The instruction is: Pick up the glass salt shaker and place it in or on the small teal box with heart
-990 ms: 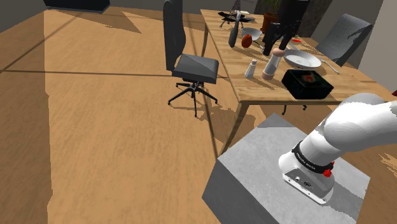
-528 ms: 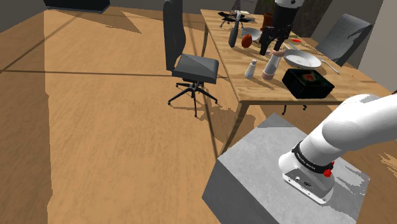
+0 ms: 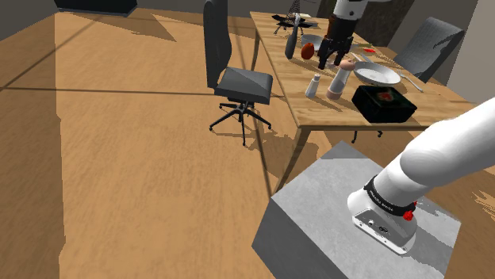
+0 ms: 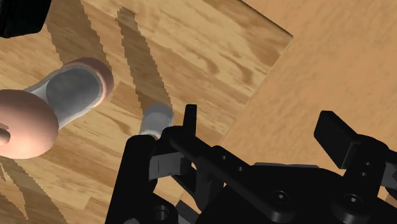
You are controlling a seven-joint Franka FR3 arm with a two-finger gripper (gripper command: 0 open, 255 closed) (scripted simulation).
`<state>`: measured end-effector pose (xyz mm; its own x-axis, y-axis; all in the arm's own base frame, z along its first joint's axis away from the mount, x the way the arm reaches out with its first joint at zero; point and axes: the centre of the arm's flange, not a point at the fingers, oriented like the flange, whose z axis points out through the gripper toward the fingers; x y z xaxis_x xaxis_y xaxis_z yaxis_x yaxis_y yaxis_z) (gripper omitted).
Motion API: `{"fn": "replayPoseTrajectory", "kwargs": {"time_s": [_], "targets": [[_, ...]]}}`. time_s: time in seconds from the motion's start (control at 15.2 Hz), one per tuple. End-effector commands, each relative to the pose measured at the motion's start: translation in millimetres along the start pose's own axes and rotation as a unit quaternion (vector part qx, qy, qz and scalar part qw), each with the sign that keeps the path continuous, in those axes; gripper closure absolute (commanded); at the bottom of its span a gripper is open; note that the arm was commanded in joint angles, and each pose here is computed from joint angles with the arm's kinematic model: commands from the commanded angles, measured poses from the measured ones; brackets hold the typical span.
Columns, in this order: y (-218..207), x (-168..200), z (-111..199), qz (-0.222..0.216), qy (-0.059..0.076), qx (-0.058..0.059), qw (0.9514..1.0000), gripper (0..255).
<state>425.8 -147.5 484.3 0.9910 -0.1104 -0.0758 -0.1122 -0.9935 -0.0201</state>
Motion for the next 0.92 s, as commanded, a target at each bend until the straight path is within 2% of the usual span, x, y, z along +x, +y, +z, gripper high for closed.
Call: {"fn": "replayPoseTrajectory", "kwargs": {"time_s": [0.0, 0.66, 0.86], "targets": [[19, 18, 12, 0.001, -0.004, 0.004, 1.0000, 0], [115, 102, 71, 0.005, -0.023, 0.029, 0.9993, 0], [117, 104, 84, 0.005, -0.023, 0.029, 0.9993, 0]]}}
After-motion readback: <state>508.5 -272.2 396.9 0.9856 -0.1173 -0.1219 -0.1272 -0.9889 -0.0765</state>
